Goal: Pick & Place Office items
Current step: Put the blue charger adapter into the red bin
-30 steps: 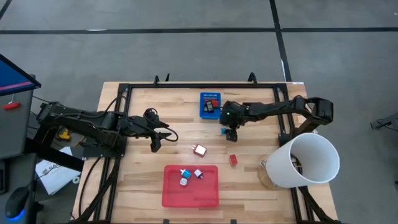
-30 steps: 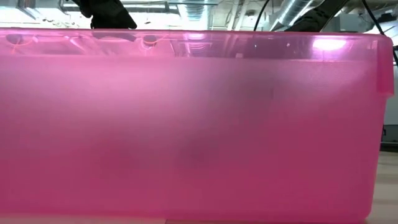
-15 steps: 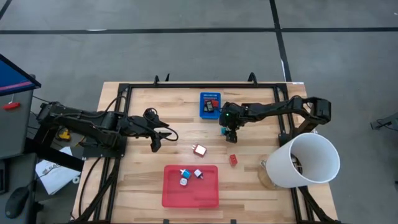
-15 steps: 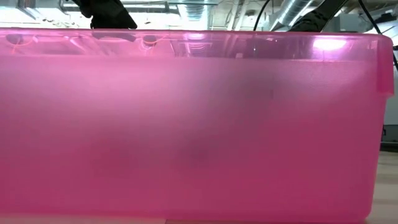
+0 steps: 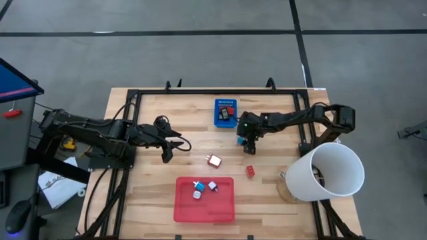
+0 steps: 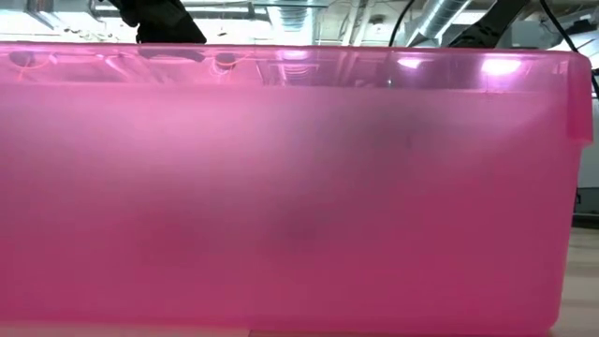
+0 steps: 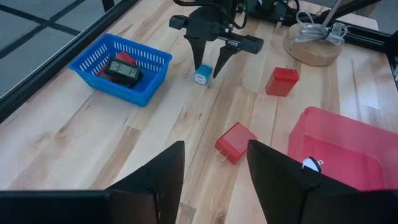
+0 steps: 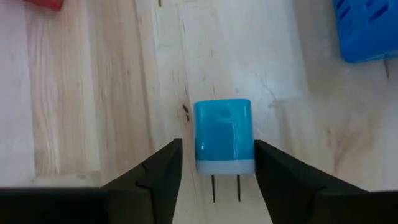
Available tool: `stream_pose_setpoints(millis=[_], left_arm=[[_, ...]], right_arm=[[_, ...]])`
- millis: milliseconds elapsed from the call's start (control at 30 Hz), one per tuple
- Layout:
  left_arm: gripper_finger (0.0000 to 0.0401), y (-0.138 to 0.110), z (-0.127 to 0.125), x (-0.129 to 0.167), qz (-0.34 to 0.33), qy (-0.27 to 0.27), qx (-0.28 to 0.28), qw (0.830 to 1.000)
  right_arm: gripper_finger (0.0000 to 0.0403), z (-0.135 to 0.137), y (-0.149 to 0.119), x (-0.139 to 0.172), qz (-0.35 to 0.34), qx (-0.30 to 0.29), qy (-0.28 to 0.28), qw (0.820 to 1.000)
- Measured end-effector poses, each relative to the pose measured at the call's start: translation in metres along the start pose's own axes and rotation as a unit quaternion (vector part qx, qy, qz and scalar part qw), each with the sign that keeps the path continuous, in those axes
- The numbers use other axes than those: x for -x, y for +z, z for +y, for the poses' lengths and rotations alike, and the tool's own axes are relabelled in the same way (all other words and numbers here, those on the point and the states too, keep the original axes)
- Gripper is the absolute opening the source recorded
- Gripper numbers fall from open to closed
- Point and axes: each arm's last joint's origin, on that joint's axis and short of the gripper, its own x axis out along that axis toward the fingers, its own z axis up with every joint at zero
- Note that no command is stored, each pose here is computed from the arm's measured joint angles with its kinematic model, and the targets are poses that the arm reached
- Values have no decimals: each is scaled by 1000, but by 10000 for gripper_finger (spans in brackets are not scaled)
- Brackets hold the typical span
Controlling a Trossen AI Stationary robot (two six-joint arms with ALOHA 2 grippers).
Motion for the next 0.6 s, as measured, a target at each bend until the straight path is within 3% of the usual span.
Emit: stream_pose_setpoints(millis=[367,467,600], left_arm=[[172,-1,1,0,7,2,-3,1000],[172,-5,2,0,26,9,-12,1000],[172,-9,-3,3,33,-4,-40,999]], right_arm=[[121,0,1,-3,-32,-26,0,999],[121,1,3,-2,-40,-49,33,997],[121,7,12,1,-63,-93,129,985]])
